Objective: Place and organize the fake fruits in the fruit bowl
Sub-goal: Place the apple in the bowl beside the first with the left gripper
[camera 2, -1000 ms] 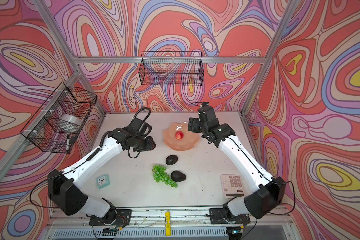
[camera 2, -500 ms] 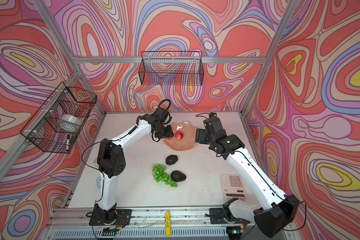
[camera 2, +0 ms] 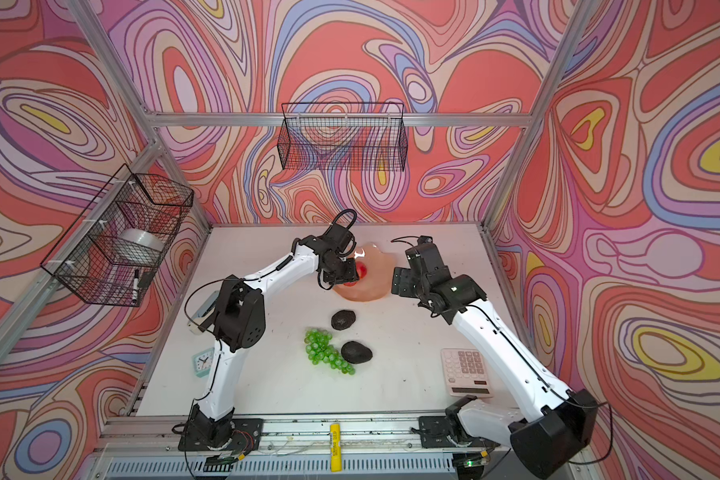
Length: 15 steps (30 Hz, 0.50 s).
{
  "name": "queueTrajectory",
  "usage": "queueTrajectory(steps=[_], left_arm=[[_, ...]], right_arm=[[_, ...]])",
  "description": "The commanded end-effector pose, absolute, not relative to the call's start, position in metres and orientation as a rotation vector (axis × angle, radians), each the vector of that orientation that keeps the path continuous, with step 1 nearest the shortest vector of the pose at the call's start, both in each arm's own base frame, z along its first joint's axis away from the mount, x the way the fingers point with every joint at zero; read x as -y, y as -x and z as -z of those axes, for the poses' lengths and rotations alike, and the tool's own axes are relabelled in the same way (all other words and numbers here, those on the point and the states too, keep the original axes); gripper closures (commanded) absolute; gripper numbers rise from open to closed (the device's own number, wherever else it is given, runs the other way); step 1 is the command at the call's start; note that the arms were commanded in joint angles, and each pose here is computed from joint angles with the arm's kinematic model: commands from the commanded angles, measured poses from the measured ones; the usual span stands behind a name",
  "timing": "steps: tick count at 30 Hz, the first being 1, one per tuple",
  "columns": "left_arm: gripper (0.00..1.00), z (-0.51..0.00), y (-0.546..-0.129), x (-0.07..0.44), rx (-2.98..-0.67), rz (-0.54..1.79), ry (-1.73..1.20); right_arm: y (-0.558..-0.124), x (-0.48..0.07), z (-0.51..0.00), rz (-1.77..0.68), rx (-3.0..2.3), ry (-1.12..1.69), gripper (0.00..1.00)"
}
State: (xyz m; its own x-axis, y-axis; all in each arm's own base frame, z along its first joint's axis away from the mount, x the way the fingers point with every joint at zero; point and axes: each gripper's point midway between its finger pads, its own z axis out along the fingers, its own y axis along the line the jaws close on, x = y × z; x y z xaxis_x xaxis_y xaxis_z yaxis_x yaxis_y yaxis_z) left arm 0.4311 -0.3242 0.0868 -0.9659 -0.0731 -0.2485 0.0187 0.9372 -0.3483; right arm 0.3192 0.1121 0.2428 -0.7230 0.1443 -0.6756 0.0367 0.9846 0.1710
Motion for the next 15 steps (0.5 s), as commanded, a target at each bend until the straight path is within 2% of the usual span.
queueTrajectory(steps=[1, 8, 15], left_arm=[[0.56, -0.077, -0.435, 0.325, -2.849, 0.499, 0.089], [0.35, -0.077, -0.432, 0.335, -2.855, 0.558, 0.095], [0.25, -0.099, -0.432, 0.346, -2.815, 0.664, 0.089]], right_arm=[[-0.316, -0.112, -0.24, -0.203, -2.376, -0.134, 0.11], [-0.315, -0.112, -0.234, -0.191, -2.392, -0.121, 0.11], [-0.31, -0.115, -0.229, -0.205, -2.423, -0.096, 0.11]])
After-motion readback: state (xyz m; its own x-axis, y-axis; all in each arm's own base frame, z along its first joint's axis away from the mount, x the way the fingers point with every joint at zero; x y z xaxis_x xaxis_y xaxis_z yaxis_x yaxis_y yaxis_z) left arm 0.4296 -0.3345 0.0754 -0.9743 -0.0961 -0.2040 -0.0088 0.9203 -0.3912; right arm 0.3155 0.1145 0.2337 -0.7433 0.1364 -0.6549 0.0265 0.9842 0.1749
